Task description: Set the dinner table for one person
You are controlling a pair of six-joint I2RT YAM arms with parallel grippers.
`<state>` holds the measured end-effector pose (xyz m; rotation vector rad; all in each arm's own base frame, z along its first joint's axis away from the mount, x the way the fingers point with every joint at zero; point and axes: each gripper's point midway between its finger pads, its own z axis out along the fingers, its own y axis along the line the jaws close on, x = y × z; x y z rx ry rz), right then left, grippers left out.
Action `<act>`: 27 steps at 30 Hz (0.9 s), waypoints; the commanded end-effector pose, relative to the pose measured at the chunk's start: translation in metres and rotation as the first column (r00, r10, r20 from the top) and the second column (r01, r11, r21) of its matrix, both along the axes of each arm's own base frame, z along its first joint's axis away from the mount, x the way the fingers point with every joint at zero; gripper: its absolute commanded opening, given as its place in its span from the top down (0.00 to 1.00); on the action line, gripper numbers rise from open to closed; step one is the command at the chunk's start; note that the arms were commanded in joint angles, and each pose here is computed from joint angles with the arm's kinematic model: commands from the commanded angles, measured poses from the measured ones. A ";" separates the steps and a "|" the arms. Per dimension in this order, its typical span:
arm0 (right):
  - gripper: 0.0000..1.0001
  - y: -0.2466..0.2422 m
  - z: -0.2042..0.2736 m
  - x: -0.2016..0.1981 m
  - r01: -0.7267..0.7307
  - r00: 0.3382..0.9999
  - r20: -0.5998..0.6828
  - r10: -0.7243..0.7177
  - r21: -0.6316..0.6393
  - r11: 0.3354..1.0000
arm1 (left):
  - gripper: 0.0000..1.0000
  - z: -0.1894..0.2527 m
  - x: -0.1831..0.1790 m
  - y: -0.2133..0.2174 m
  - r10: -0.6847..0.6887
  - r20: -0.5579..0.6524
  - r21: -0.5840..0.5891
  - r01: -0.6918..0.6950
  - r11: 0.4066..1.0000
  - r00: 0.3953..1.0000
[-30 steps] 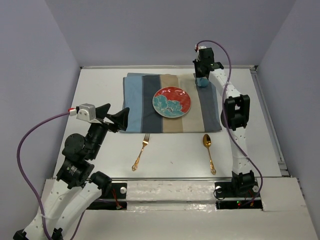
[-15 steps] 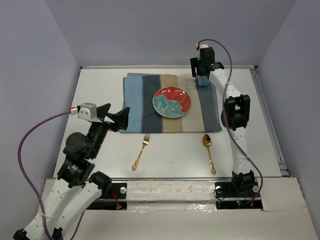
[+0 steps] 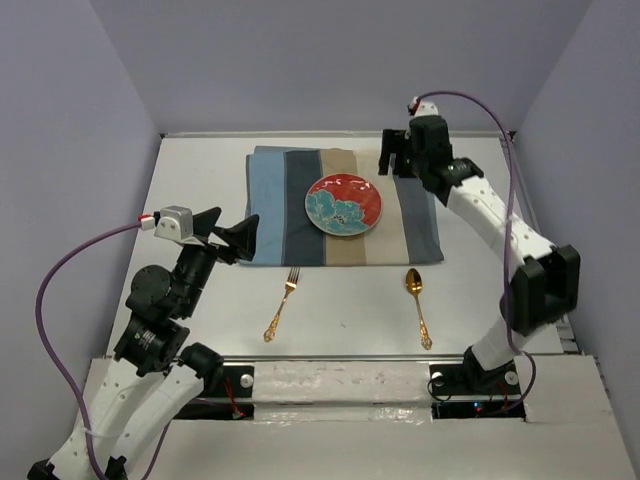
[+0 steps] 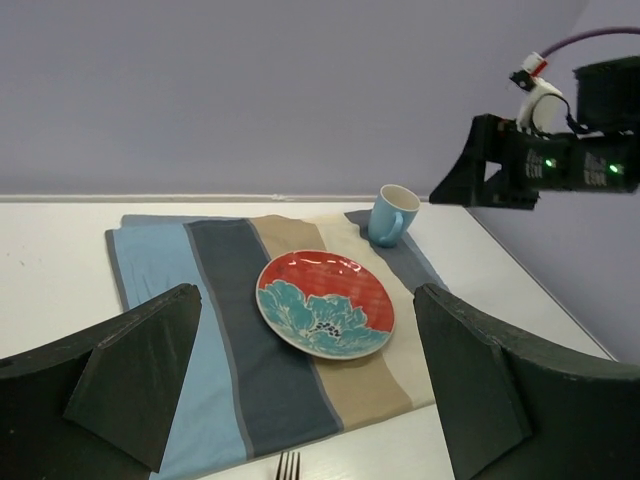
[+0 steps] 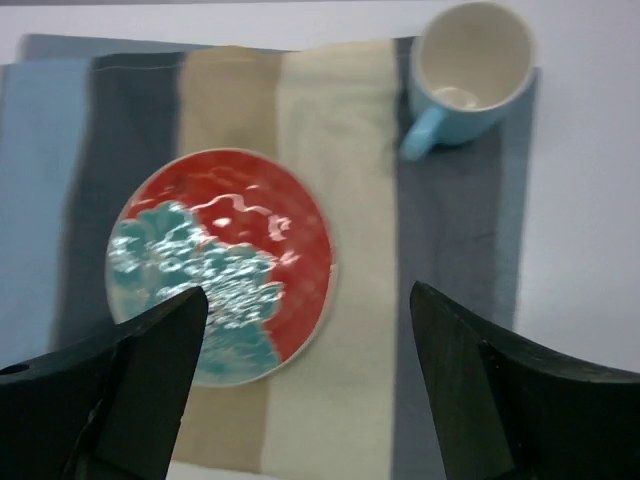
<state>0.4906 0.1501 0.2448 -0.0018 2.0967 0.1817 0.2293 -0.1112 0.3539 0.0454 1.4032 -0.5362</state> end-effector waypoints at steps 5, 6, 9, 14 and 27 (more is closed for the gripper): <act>0.34 0.012 -0.106 -0.175 0.105 0.960 -0.274 -0.058 0.159 0.982 | 0.01 0.032 -0.016 -0.001 -0.047 0.096 -0.042 0.051 0.998 0.994; 0.36 0.003 -0.113 -0.191 0.129 0.950 -0.301 -0.078 0.155 0.979 | 0.01 0.033 -0.017 -0.001 -0.051 0.100 -0.044 0.056 0.997 0.994; 0.46 -0.009 -0.136 -0.251 0.193 0.905 -0.417 -0.090 0.212 0.958 | 0.01 0.039 -0.023 0.000 -0.060 0.122 -0.056 0.067 0.996 0.991; 0.45 -0.031 -0.174 -0.302 0.258 0.820 -0.554 -0.142 0.136 0.957 | 0.01 0.042 -0.027 0.001 -0.067 0.137 -0.065 0.076 0.995 0.988; 0.51 -0.036 -0.204 -0.286 0.240 0.766 -0.599 -0.232 -0.068 0.968 | 0.01 0.044 -0.029 0.003 -0.067 0.146 -0.071 0.078 0.994 0.987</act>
